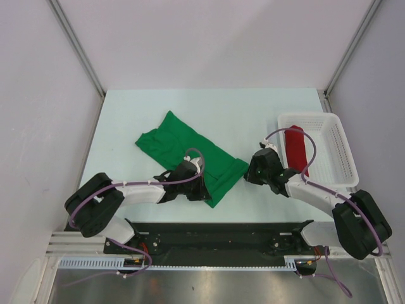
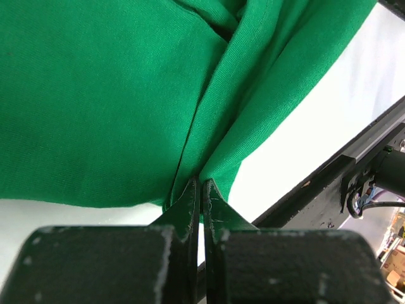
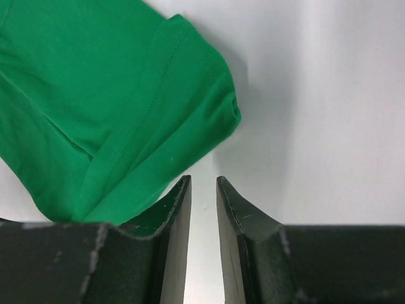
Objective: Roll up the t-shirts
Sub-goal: Roll the T-shirt to the center of the board.
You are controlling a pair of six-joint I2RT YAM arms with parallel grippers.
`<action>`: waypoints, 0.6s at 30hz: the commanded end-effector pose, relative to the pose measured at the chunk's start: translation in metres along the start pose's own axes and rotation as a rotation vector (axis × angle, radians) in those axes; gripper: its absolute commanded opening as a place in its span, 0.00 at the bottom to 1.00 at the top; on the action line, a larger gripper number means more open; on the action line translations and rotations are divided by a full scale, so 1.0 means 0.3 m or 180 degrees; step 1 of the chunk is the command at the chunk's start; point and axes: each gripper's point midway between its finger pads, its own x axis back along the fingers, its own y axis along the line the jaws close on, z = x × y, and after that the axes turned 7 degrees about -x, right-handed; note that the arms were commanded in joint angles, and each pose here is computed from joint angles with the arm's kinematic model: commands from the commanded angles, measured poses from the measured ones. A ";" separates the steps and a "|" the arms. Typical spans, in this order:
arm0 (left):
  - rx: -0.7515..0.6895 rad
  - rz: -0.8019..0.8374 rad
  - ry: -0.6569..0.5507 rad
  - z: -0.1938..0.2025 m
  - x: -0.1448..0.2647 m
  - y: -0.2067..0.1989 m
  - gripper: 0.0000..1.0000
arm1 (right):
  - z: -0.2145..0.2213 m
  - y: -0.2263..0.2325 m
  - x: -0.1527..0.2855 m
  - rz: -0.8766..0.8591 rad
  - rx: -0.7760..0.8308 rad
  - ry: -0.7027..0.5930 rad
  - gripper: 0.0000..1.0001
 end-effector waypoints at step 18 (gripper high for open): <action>-0.0007 0.0040 -0.0088 -0.028 0.014 -0.011 0.00 | -0.104 0.121 -0.091 0.0001 0.0071 -0.0041 0.33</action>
